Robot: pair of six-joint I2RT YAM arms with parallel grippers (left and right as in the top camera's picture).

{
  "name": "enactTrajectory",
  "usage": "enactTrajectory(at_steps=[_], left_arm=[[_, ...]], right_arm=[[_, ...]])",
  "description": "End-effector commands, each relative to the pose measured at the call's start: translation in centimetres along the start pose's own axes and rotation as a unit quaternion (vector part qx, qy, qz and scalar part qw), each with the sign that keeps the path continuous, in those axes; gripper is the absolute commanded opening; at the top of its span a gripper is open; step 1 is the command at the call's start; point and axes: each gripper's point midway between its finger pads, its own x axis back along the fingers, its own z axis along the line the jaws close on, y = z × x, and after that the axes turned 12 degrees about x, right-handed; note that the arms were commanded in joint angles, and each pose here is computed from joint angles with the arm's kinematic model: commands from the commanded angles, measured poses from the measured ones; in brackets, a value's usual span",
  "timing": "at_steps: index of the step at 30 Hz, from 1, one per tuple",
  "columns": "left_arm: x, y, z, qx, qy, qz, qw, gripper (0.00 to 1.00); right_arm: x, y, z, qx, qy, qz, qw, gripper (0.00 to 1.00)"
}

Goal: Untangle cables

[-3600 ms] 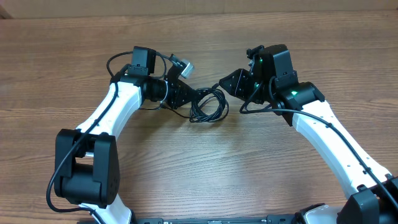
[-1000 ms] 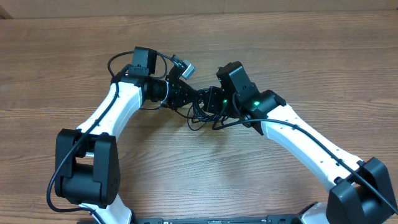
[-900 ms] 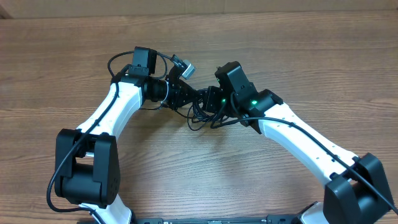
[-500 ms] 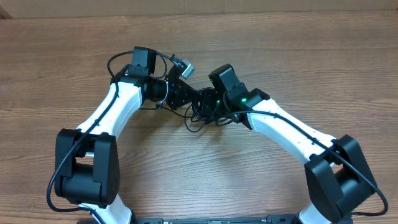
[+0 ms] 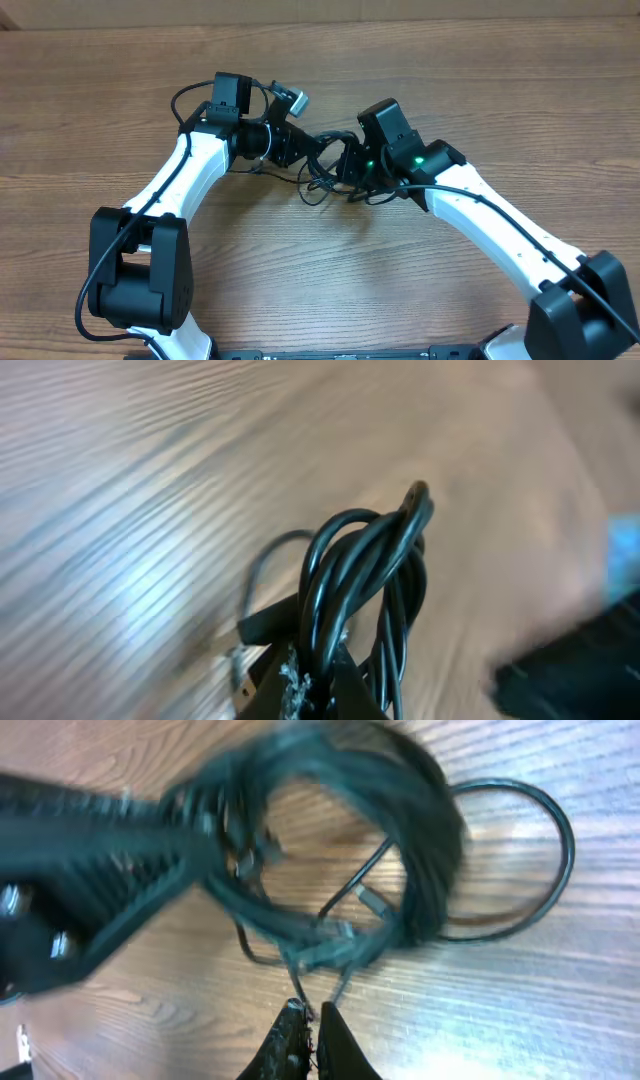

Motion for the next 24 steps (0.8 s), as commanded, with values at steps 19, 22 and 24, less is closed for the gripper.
enactTrajectory(at_steps=[19,22,24], left_arm=[[1.6,0.9,5.1,0.359,0.156,-0.087,0.916,0.04],[1.6,0.8,5.1,0.359,0.156,-0.087,0.916,0.04],[1.6,0.8,5.1,0.359,0.157,-0.087,0.916,0.04]], right_arm=[[-7.4,-3.3,-1.3,-0.044,-0.061,0.032,0.997,0.40],[-7.6,-2.7,-1.8,-0.042,-0.074,0.017,0.996,0.39],[-7.5,-2.4,-2.6,-0.041,-0.096,0.007,0.995,0.28]])
